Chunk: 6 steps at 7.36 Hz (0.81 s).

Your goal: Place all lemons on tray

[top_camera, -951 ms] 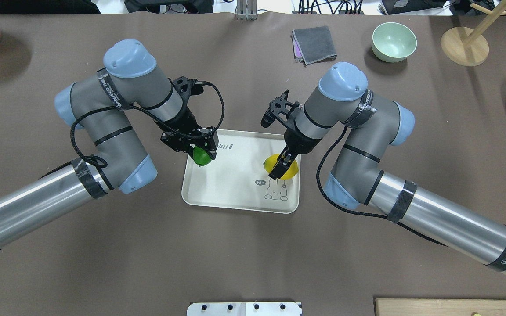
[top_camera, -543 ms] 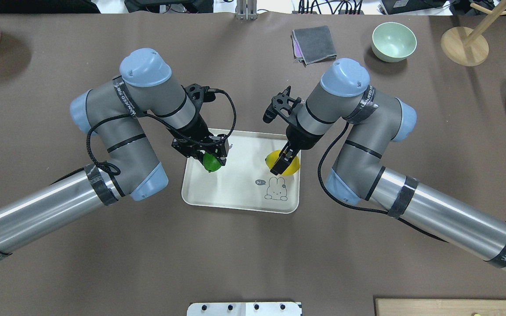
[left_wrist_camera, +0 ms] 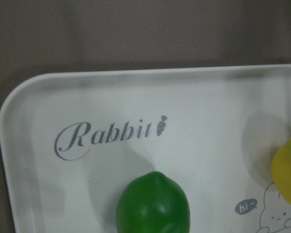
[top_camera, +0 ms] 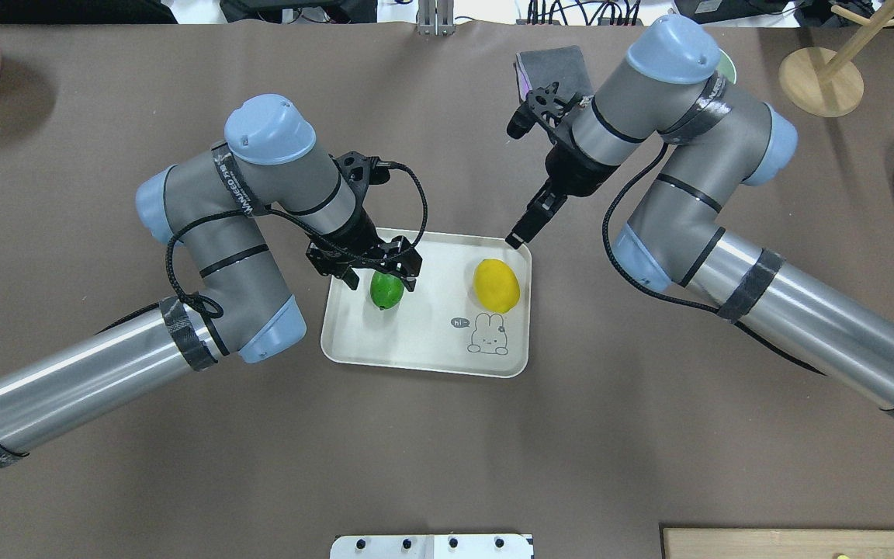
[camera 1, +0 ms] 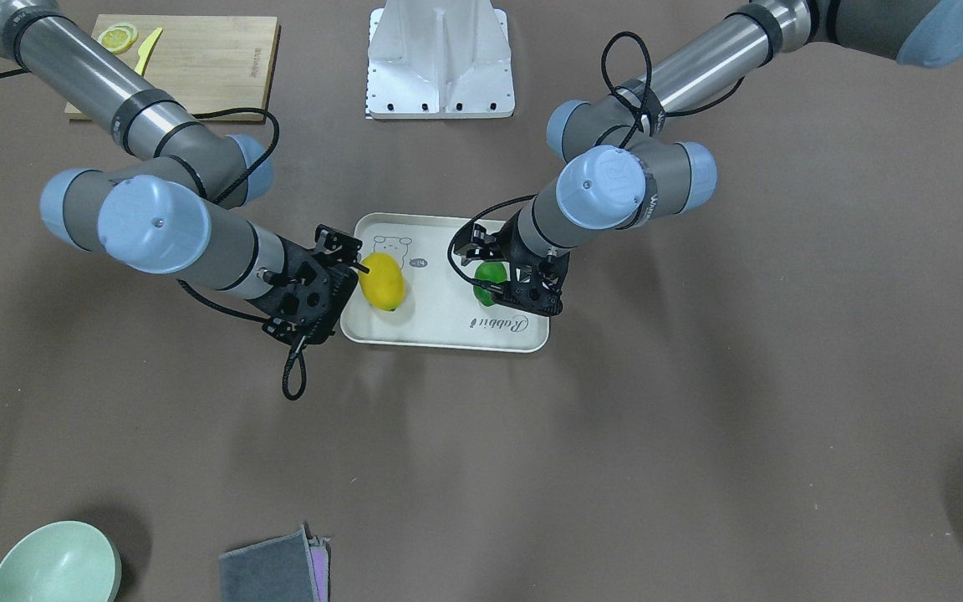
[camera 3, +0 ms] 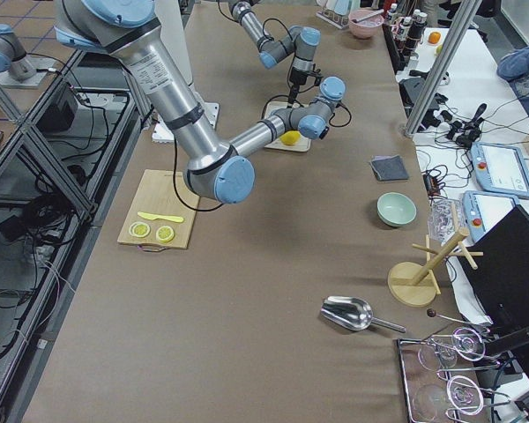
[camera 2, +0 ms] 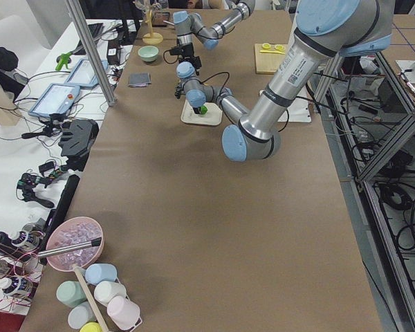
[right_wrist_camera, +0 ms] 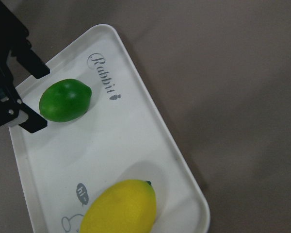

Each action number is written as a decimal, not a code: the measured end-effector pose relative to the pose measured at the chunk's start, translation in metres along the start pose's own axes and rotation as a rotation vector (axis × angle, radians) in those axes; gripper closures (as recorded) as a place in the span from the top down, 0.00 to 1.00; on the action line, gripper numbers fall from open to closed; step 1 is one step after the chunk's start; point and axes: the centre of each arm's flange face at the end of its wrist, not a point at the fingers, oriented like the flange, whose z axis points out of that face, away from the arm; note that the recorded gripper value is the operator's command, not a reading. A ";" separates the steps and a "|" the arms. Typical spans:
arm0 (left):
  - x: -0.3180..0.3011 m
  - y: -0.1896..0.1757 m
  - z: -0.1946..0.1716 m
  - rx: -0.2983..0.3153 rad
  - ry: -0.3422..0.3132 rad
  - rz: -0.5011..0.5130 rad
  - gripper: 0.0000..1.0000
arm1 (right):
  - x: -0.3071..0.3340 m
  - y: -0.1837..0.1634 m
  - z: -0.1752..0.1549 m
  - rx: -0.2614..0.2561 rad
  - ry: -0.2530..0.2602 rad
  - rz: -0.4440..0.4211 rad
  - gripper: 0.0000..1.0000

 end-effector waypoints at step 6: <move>-0.126 -0.012 -0.182 0.218 -0.057 -0.073 0.98 | 0.133 0.169 -0.076 0.039 0.109 0.170 1.00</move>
